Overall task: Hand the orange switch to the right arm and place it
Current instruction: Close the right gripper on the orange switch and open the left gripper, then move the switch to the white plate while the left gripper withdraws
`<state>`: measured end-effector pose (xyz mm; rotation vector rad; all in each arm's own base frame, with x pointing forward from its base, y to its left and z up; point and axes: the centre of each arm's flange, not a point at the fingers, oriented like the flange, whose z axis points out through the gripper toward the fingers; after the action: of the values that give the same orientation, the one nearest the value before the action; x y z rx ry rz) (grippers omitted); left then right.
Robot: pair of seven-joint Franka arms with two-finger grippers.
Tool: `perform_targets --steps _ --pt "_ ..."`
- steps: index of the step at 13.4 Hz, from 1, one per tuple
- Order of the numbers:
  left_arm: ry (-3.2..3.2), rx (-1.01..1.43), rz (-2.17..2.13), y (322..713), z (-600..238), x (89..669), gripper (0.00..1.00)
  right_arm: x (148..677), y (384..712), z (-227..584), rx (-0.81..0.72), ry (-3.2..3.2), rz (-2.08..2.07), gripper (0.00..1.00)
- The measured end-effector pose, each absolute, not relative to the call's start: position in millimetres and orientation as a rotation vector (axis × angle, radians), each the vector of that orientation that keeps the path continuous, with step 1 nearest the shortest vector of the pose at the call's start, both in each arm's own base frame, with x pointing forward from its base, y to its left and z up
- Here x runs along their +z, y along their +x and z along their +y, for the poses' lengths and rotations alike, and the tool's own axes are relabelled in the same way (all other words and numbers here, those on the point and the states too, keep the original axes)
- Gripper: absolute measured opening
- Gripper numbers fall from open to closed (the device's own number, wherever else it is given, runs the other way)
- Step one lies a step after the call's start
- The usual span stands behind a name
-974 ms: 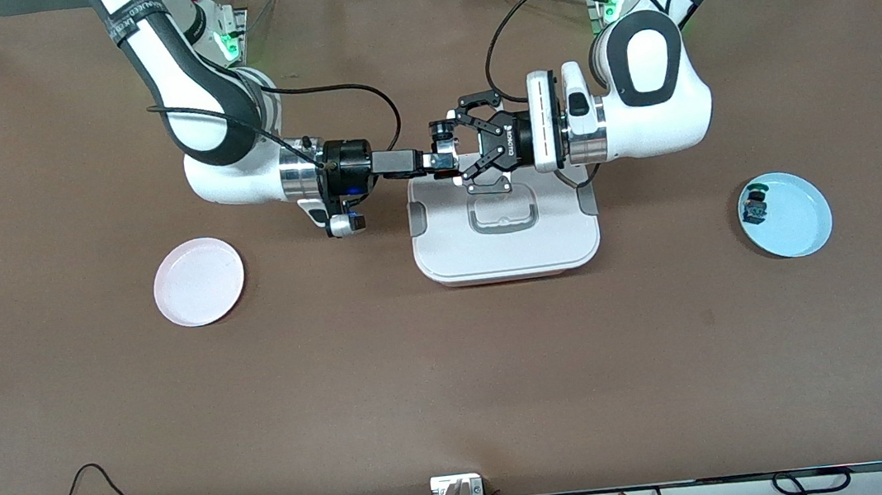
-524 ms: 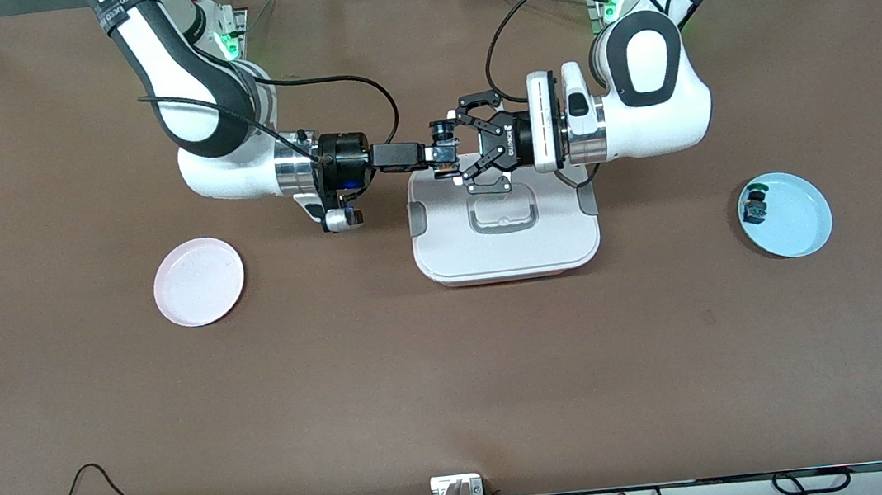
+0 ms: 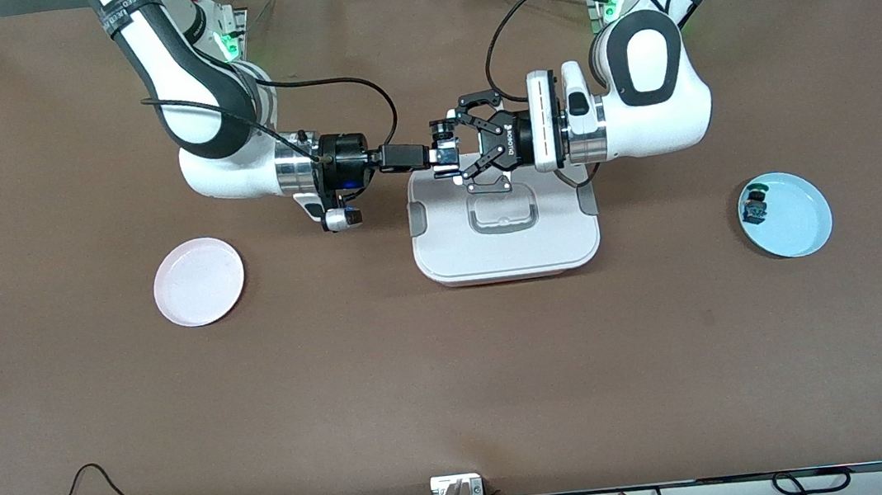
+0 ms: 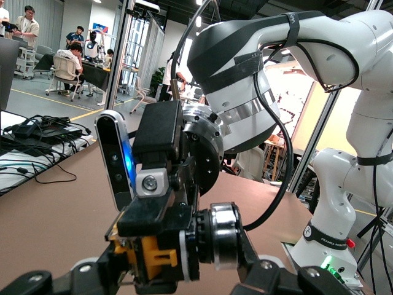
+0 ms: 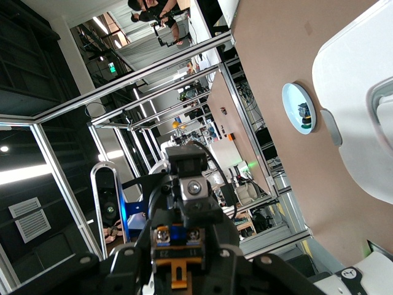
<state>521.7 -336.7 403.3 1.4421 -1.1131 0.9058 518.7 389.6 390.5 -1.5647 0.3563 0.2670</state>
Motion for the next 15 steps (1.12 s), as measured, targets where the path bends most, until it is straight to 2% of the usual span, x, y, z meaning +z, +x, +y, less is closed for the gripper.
perform_targets --steps 5,7,8,9,15 --pt "1.442 0.906 -1.113 521.6 -336.7 403.3 0.72 390.5 518.7 389.6 0.267 -1.565 0.356 0.34" --pt "1.441 0.904 -1.115 520.7 -337.2 402.7 0.86 391.8 520.2 387.4 0.261 -1.564 0.357 0.34" --pt "1.44 0.904 -1.116 520.1 -337.8 402.6 0.97 393.5 521.4 385.5 0.257 -1.563 0.358 0.34" --pt "1.439 0.903 -1.117 519.6 -338.4 402.7 1.0 394.9 522.6 383.7 0.252 -1.562 0.358 0.34" --pt "1.397 0.897 -1.105 522.9 -329.8 406.8 1.0 397.7 535.5 359.1 0.264 -1.588 0.283 0.34"
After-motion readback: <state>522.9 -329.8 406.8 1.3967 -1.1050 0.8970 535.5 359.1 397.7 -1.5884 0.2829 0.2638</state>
